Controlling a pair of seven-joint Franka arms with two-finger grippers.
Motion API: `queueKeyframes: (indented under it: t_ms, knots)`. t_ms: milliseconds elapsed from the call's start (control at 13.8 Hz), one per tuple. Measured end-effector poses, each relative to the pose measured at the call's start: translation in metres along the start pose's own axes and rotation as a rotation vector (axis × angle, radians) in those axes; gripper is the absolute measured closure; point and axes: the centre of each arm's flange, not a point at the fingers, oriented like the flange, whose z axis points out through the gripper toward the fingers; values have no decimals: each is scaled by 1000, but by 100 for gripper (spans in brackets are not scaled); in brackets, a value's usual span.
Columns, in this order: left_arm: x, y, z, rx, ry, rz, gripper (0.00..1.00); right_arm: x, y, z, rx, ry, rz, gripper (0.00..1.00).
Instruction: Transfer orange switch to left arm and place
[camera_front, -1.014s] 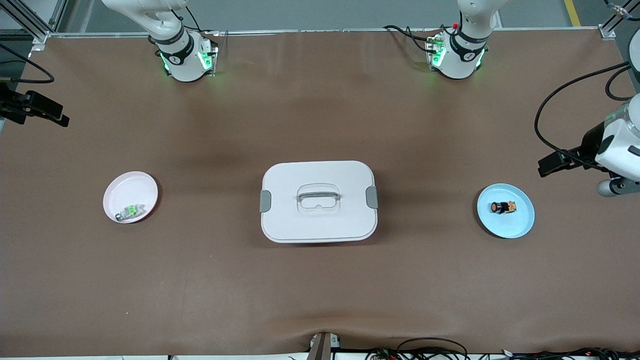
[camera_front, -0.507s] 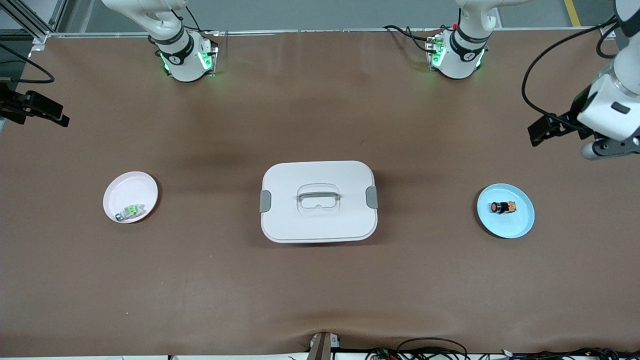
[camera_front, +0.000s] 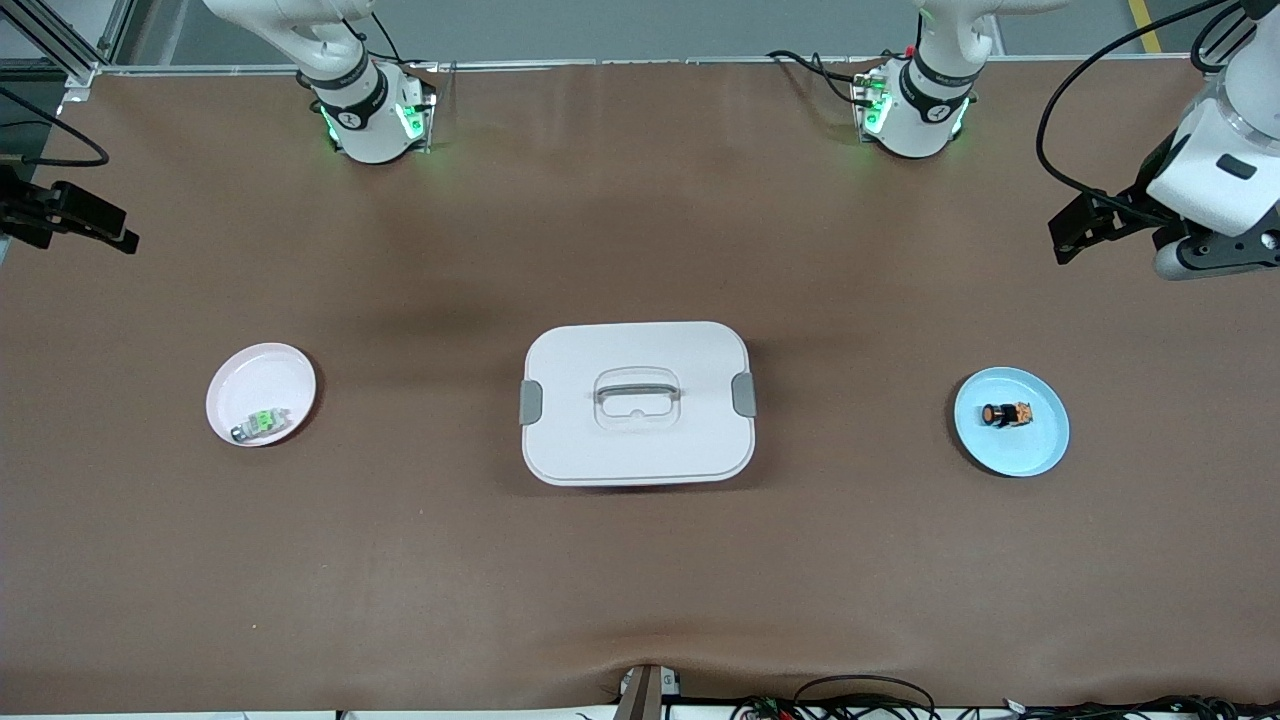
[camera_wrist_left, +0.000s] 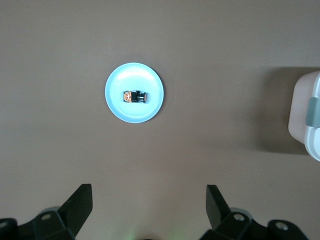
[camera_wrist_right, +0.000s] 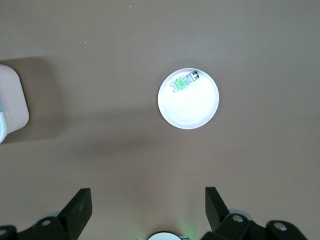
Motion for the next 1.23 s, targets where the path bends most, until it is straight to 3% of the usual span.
queueKeyframes:
  t_ms: [290, 1231]
  knots:
    - [-7, -25, 4, -35, -19, 25, 0, 0, 0, 0, 0, 0, -1, 0]
    - [-37, -43, -3, -31, -18, 62, 0, 0, -1, 0, 0, 0, -1, 0]
